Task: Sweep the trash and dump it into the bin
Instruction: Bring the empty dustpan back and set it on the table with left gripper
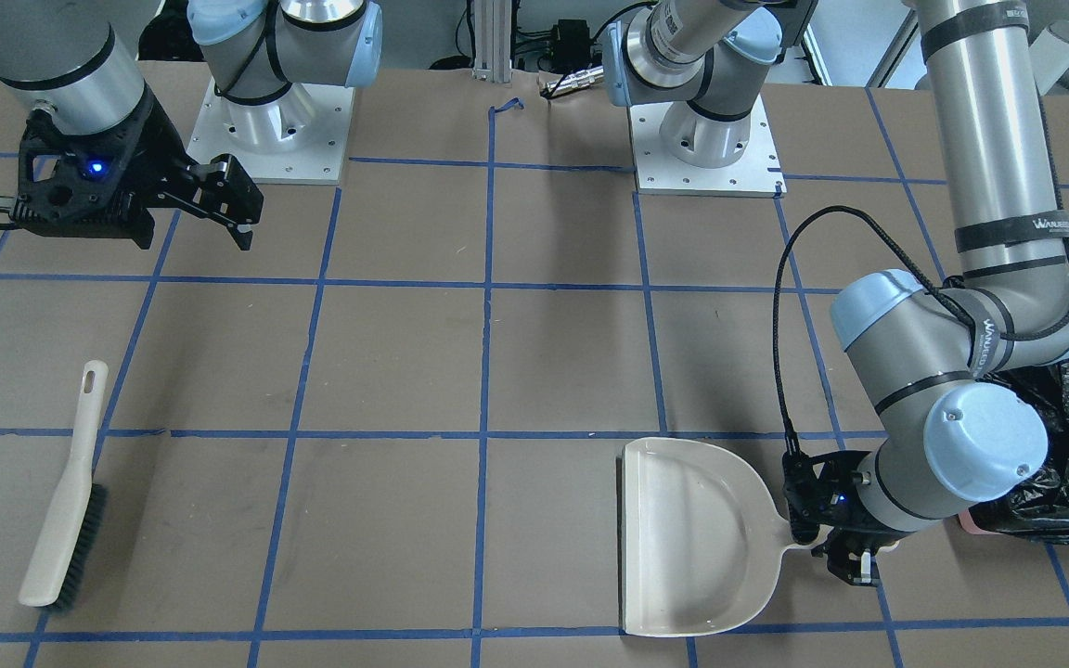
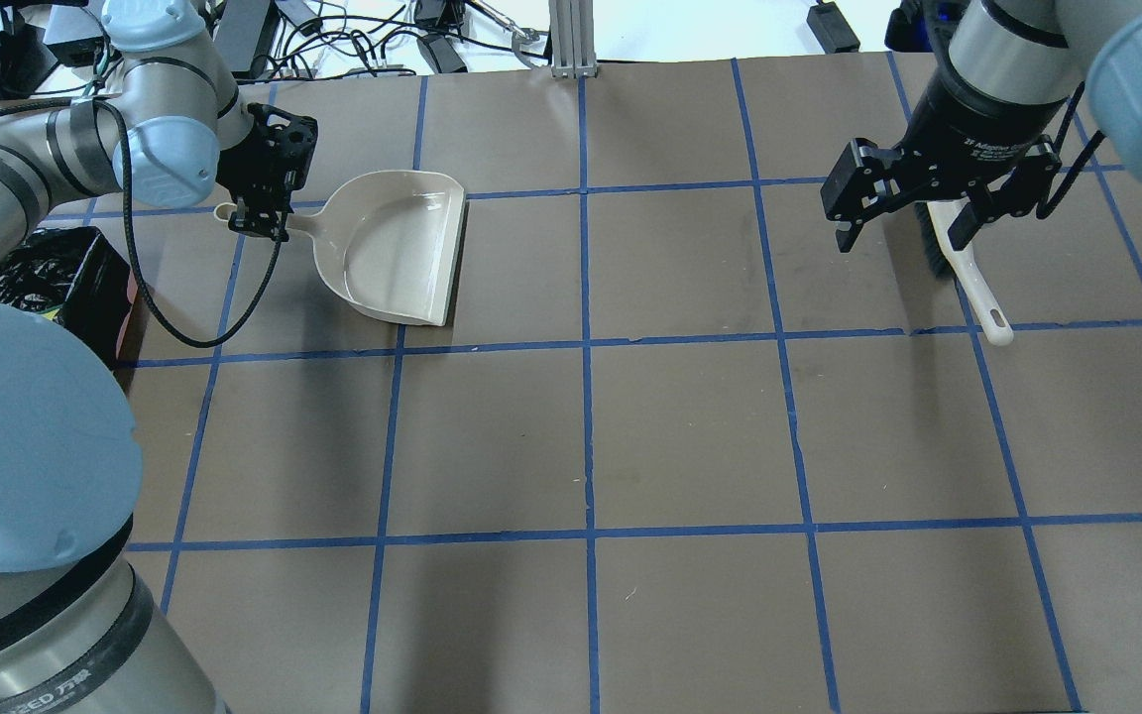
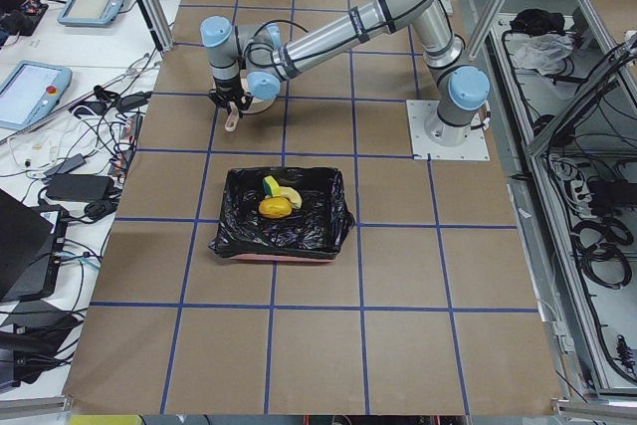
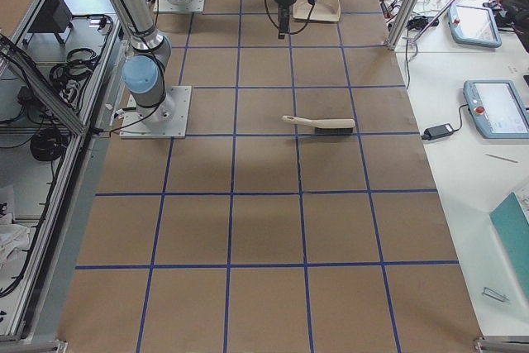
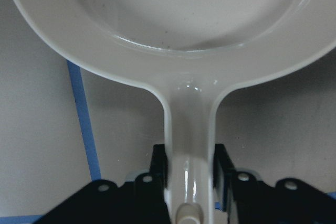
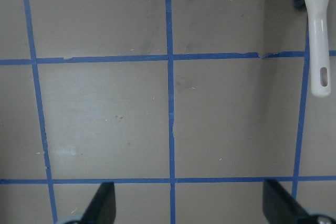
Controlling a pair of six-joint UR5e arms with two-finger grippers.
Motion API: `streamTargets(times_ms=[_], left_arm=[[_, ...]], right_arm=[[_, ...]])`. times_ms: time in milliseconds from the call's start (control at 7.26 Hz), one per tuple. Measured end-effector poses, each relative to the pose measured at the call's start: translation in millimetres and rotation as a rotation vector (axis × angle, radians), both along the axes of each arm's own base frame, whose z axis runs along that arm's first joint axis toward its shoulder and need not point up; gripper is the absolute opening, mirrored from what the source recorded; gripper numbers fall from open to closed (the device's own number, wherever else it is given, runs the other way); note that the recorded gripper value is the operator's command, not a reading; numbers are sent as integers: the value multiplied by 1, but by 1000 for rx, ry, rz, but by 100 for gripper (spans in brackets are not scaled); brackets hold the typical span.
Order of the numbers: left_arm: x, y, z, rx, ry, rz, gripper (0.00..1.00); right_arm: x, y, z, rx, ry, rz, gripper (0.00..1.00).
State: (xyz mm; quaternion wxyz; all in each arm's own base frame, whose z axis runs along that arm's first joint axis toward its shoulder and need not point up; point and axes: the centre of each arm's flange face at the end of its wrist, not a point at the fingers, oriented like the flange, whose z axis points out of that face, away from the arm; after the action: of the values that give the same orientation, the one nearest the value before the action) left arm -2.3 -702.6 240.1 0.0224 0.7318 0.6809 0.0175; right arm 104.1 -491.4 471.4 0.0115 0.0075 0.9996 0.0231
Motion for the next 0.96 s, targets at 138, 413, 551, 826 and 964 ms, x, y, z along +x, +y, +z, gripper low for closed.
streamTargets(times_ms=[138,413,551,826,964], left_arm=[[0,1,-2,5,2,0,0],[-1,5,-7,17,2,8,48],[-1,6,-9,20,1,17,65],[-1,5,-6,18,-3,38,65],[-1,5,0,12,-7,58,60]], right_arm=[[0,0,0,1,1,-1,100],[-2,0,0,0,1,-3,100],[-2,0,0,0,2,-3,100],[-3,0,2,-5,4,-4,100],[-4,0,2,-5,5,-5,100]])
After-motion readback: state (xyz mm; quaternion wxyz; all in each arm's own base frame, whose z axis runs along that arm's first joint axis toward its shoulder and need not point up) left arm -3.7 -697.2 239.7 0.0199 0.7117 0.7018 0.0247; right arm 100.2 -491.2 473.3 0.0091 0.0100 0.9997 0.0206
